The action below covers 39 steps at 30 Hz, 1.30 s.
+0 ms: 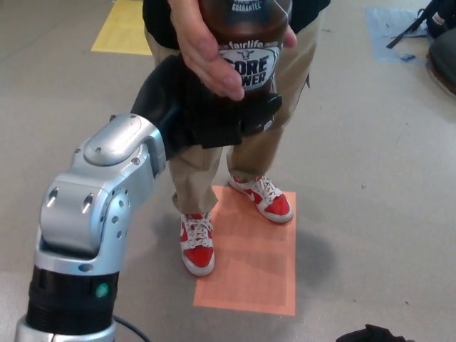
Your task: The robot recieved a bottle of protein shake from a person using its left hand and then shake the protein up and down 2 two times and hand it back to the person
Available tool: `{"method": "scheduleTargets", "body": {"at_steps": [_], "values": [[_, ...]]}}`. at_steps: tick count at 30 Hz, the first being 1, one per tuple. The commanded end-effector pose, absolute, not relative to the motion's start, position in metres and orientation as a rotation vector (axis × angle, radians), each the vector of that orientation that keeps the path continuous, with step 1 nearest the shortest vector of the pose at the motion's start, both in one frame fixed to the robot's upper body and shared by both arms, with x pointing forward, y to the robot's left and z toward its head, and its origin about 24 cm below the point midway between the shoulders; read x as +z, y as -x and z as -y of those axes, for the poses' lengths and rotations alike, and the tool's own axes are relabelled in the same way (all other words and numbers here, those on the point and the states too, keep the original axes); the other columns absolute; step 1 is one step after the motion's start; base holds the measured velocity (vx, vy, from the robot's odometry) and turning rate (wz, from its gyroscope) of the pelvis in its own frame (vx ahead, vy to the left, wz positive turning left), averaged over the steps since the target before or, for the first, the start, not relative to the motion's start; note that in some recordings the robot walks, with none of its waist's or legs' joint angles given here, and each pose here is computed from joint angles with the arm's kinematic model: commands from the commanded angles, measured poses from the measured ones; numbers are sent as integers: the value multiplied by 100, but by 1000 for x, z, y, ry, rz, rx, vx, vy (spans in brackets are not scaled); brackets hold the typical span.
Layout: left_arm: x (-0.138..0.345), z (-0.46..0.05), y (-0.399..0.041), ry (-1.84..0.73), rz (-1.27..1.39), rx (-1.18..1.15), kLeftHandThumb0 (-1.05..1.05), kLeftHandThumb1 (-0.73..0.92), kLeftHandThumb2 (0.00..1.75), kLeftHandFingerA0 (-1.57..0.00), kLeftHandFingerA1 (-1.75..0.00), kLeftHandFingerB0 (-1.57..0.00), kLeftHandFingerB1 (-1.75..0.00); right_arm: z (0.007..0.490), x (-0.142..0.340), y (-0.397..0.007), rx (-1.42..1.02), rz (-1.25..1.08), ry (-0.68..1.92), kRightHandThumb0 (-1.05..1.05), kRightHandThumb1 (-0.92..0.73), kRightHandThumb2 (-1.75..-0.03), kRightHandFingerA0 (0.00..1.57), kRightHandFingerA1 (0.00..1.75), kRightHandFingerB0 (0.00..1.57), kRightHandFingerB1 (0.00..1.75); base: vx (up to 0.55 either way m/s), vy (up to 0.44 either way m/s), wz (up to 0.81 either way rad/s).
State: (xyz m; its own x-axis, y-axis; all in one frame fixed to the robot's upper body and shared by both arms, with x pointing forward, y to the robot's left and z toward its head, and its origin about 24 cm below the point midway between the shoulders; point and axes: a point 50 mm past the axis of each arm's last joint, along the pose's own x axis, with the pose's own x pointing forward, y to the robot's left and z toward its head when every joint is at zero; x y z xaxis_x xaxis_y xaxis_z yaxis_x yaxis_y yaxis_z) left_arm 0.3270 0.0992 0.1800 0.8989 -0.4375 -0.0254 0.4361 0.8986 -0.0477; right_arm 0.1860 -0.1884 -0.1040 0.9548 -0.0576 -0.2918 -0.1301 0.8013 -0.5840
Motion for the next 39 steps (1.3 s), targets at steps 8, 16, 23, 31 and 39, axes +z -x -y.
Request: {"method": "scheduleTargets", "body": {"at_steps": [8, 16, 23, 31, 39], "values": [[176, -116, -324, -146, -138, -534, -91, 55, 89, 0, 0, 0, 0, 193, -102, -190, 47, -307, 646, -29, -80, -78, 102, 67, 77, 60, 0, 0, 0], [173, -123, -326, -191, -136, -558, -89, 69, 61, 0, 0, 0, 0, 191, -98, -197, 56, -291, 638, -31, -80, -78, 101, 67, 76, 61, 0, 0, 0], [151, -149, -321, -270, -159, -575, -95, 74, 108, 0, -4, 0, -4, 191, -96, -201, 54, -280, 641, -31, -81, -78, 102, 65, 76, 61, 0, 0, 0], [89, -184, -306, -363, -227, -405, -81, 81, 115, -14, -47, 0, -30, 192, -91, -213, 66, -272, 649, -32, -82, -78, 99, 65, 75, 59, 0, 0, 0], [39, -211, -292, -630, -164, -253, -70, 63, 89, -29, -47, -14, -39, 187, -64, -256, 30, -167, 667, -32, -82, -77, 94, 61, 71, 54, 0, 0, 0]]}}
